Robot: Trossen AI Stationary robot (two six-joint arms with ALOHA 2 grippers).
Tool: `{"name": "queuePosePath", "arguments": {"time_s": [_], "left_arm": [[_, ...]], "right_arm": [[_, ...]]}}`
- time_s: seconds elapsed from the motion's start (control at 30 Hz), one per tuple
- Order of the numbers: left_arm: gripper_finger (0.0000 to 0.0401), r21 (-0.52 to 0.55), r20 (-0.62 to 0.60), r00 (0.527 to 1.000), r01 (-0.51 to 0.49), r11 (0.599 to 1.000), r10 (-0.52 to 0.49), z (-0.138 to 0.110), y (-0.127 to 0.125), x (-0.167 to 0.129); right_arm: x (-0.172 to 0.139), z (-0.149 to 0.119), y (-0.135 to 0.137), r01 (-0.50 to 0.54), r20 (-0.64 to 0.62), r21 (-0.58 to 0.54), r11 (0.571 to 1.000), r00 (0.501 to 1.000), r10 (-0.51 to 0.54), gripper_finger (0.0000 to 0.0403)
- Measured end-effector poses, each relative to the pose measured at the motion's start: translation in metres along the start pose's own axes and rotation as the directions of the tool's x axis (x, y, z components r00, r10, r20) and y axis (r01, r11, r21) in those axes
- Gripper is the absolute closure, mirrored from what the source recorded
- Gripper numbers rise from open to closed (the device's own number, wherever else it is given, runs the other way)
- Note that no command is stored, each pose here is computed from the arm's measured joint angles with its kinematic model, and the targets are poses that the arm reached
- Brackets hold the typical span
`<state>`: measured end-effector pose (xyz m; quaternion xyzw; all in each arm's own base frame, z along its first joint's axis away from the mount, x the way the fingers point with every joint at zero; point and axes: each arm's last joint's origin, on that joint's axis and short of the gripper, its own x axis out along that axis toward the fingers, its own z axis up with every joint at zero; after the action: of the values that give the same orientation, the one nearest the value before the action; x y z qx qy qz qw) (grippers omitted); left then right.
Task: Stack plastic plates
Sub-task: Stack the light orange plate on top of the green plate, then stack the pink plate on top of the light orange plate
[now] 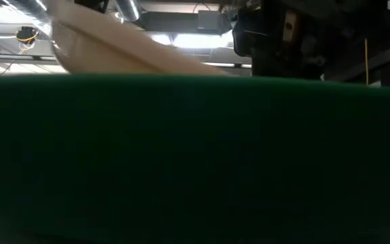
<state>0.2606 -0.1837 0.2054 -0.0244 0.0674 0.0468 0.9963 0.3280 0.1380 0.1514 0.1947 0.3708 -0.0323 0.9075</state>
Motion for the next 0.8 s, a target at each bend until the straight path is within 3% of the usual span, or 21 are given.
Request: {"name": "queuePosePath", "arguments": {"time_s": [0.2, 0.53, 0.67, 0.8], "left_arm": [[0.029, 0.0, -0.001, 1.0, 0.007, 1.0, -0.007, 0.0, 0.0, 0.0], [0.029, -0.002, -0.002, 1.0, 0.017, 1.0, -0.017, 0.0, 0.0, 0.0], [0.029, -0.003, -0.003, 1.0, 0.019, 1.0, -0.019, 0.0, 0.0, 0.0], [0.029, -0.003, -0.01, 0.998, 0.062, 0.998, -0.063, 0.0, -0.002, 0.0]], "right_arm": [[0.007, -0.002, -0.002, 0.009, 0.004, -0.001, 1.0, 1.0, -0.009, 0.0395], [0.011, -0.005, -0.004, 0.025, 0.008, -0.037, 0.999, 1.0, -0.025, 0.032], [-0.006, 0.004, 0.0, -0.016, -0.004, -0.112, 0.994, 1.0, 0.016, 0.0305], [-0.043, 0.013, 0.008, -0.01, -0.011, -0.184, 0.983, 1.0, 0.008, 0.0304]]}}
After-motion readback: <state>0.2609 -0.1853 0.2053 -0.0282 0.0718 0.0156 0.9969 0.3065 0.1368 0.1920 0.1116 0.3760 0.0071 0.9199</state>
